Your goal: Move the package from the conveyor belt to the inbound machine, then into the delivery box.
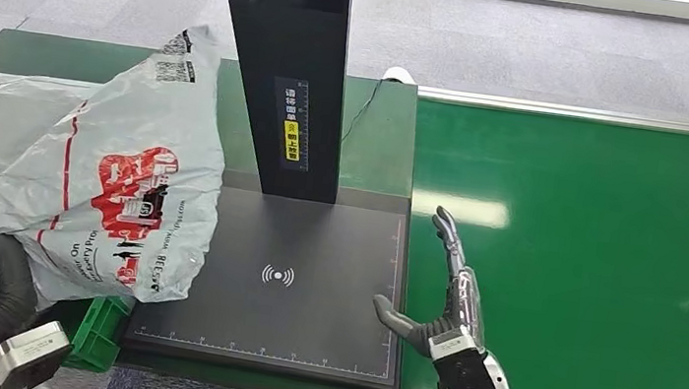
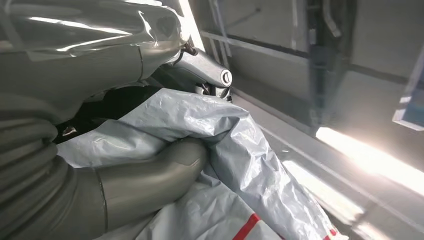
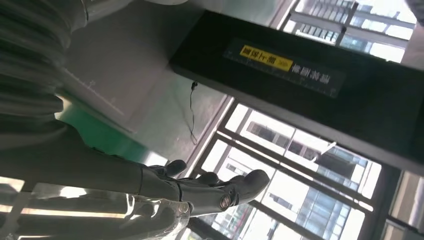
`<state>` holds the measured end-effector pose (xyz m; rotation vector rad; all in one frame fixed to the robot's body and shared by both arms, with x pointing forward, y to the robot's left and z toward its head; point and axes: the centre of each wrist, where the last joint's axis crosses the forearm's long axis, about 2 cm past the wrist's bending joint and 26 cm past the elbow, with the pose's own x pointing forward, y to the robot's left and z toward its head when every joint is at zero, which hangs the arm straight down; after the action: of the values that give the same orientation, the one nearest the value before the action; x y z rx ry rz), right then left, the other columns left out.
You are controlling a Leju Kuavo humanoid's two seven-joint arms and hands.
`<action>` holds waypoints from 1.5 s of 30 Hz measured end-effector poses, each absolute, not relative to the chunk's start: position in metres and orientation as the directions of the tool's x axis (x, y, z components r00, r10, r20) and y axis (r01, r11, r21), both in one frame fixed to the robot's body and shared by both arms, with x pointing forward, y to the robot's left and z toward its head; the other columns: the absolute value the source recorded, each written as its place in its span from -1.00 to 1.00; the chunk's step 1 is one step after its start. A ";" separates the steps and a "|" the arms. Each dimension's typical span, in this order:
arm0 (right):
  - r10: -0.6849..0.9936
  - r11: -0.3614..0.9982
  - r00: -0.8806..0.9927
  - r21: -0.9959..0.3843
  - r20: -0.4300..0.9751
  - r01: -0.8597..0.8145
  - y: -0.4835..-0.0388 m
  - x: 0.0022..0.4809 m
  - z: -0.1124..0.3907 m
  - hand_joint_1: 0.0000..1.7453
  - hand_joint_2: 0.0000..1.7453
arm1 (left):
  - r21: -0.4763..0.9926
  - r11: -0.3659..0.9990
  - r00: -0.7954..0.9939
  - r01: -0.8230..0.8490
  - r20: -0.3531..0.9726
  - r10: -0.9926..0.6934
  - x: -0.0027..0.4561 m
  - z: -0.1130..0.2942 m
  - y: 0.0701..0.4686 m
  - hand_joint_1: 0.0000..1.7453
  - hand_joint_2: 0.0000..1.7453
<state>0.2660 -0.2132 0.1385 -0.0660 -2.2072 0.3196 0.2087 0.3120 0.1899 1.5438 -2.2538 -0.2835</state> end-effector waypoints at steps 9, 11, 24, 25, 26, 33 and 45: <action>0.115 0.942 -0.637 -0.287 0.762 -0.174 -0.176 0.306 0.171 -1.00 1.00 | 0.542 0.338 -0.078 -0.769 0.446 -0.892 0.236 0.155 0.330 -0.89 1.00; 0.109 0.939 -0.644 -0.292 0.757 -0.184 -0.171 0.314 0.181 -1.00 1.00 | 0.555 0.354 -0.068 -0.753 0.469 -0.880 0.245 0.152 0.329 -1.00 1.00; -0.060 0.924 -0.677 -0.216 0.734 -0.316 -0.129 0.363 0.253 -1.00 1.00 | 0.396 0.527 -0.314 -0.752 0.488 -0.815 0.284 0.167 0.301 -1.00 1.00; -0.078 0.919 -0.677 -0.211 0.732 -0.333 -0.124 0.364 0.257 -1.00 1.00 | 0.364 0.540 -0.330 -0.759 0.499 -0.801 0.283 0.172 0.299 -1.00 1.00; -0.096 0.913 -0.676 -0.206 0.730 -0.352 -0.119 0.365 0.260 -1.00 1.00 | 0.329 0.554 -0.348 -0.765 0.512 -0.785 0.281 0.177 0.296 -1.00 1.00; -0.218 0.853 -0.664 -0.191 0.716 -0.486 -0.085 0.372 0.280 -1.00 1.00 | 0.087 0.714 -0.547 -0.695 0.580 -0.603 0.264 0.207 0.298 -1.00 1.00; -0.320 0.770 -0.606 -0.173 0.728 -0.614 -0.052 0.373 0.290 -1.00 1.00 | -0.037 0.855 -0.682 -0.517 0.621 -0.386 0.242 0.216 0.306 -1.00 1.00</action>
<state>0.3728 -0.0518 0.2898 0.6924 -2.2544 0.5370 0.2417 0.3061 0.2164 0.6538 -2.4035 0.2782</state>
